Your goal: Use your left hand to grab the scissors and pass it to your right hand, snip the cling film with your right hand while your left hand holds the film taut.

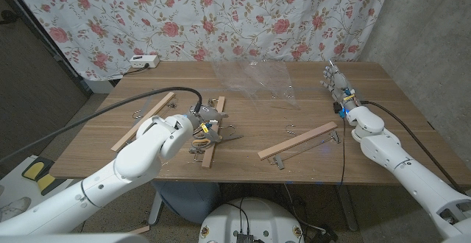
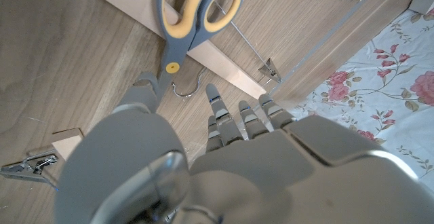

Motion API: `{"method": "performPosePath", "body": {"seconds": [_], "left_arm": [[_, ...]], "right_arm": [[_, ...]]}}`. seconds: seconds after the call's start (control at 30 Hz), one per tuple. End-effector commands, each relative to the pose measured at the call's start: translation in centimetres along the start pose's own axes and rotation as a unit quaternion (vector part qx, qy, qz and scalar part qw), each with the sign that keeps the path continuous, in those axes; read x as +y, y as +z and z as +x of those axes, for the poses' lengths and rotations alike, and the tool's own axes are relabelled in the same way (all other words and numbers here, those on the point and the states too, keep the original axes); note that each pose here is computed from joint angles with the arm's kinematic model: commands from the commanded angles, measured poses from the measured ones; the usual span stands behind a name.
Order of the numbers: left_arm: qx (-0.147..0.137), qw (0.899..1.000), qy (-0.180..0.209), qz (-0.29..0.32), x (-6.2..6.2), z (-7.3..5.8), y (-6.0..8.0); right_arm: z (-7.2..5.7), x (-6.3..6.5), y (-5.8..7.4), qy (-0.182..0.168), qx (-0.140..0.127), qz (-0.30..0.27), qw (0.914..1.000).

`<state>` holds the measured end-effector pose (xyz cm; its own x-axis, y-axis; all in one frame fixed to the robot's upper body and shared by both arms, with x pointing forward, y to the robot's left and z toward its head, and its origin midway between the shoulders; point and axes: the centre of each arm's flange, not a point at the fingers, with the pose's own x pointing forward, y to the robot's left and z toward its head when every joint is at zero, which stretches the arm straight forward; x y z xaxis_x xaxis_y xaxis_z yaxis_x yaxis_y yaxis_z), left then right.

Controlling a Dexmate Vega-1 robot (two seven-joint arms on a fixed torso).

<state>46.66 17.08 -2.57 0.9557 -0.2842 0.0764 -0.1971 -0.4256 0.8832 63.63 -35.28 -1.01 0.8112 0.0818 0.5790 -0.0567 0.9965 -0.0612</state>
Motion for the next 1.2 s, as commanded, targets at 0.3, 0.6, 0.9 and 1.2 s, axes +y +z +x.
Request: {"method": "performPosePath", "body": {"seconds": [0.3,0.6,0.9,1.2], "left_arm": [[-0.011,1.0,-0.015,0.001,-0.71,0.5,0.68],[-0.013,1.0,-0.023,-0.003,-0.86,0.65,0.66],[-0.011,1.0,-0.027,-0.003,-1.03,0.87,0.71],[-0.011,1.0,-0.028,-0.003,-1.32,1.19,0.8]], "right_arm": [[-0.41,-0.24,-0.02,-0.001,0.006,-0.003,1.0],[-0.32,-0.35,0.18,0.0,0.005,-0.007,1.0],[-0.27,-0.19,-0.18,0.0,0.01,-0.005,0.9999],[-0.1,0.06,-0.38,0.002,0.013,-0.005,0.9999]]}}
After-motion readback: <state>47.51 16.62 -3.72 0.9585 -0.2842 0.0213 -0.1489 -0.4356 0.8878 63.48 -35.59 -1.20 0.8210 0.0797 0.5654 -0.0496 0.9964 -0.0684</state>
